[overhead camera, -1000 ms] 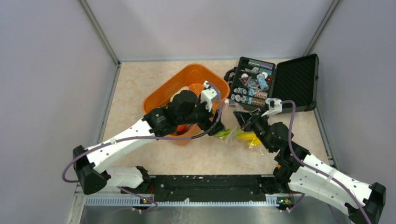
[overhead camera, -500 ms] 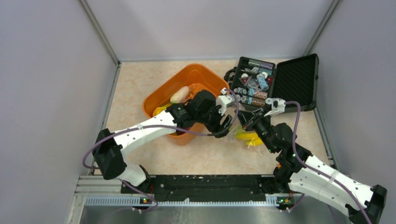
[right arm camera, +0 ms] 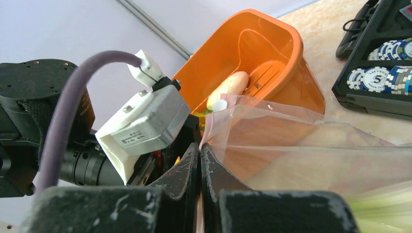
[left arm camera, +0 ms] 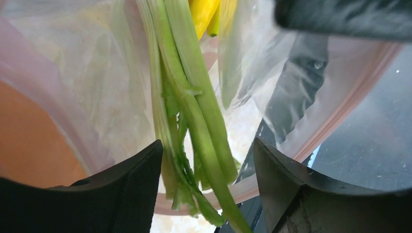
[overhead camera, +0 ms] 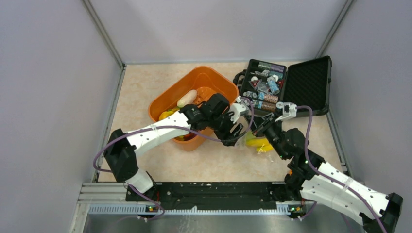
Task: Place the food in the zip-top bag and seal the zipper
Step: Pick up the fake vegetable from the zipper food storage bag.
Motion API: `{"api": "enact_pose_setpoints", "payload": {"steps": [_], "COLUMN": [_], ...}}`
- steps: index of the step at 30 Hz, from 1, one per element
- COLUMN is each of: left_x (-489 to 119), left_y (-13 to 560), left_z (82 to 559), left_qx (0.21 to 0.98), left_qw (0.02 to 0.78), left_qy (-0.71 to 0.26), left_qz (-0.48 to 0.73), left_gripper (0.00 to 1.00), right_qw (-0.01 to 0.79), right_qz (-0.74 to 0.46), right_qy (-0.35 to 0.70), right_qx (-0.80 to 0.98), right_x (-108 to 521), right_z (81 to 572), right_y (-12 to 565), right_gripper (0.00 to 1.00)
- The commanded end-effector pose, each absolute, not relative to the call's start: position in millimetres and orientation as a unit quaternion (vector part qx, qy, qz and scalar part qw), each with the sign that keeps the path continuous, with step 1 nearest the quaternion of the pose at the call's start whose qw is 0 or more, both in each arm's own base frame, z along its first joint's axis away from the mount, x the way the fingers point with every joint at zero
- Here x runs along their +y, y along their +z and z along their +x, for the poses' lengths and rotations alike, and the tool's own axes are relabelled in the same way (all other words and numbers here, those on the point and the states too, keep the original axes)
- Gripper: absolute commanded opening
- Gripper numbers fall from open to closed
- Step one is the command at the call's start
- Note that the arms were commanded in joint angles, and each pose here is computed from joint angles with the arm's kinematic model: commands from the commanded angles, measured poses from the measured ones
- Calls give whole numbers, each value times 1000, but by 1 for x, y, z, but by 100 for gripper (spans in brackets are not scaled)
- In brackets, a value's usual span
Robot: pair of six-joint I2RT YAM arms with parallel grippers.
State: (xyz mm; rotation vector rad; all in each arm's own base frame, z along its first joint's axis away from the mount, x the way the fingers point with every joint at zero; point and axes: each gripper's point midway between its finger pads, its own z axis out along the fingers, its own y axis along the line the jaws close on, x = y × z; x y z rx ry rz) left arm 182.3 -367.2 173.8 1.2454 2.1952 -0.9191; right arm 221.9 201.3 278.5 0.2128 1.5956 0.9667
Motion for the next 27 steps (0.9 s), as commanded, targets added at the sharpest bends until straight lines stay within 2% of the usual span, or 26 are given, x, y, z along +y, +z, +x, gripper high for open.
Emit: {"api": "enact_pose_setpoints", "payload": {"steps": [1, 4, 6, 12, 15, 17, 24, 27], "left_x": [-353, -352, -354, -361, -363, -362, -333, -314], "left_y": [169, 165, 163, 162, 170, 183, 289, 324], "left_z": [180, 176, 172, 173, 178, 188, 225, 237], "left_qx": [804, 805, 805, 805, 807, 809, 770, 746], "left_qw": [214, 196, 183, 184, 207, 243, 414, 457], "left_qy": [-306, -305, -313, -327, -328, -323, -357, -386], "left_qz": [463, 469, 470, 460, 444, 427, 329, 292], "left_gripper": [69, 68, 64, 34, 10, 0, 0, 0], "right_qw": [618, 618, 618, 618, 620, 620, 626, 626], "right_qz": [108, 109, 108, 108, 109, 110, 114, 101], "right_qy": [427, 426, 427, 425, 421, 415, 377, 378], "right_qx": [651, 652, 651, 653, 653, 656, 673, 674], "right_x": [193, 193, 193, 192, 190, 188, 176, 177], "right_z": [224, 224, 224, 223, 223, 224, 226, 223], "right_y": [309, 308, 309, 309, 308, 307, 290, 287], "right_gripper": [0, 0, 0, 0, 0, 0, 0, 0]}}
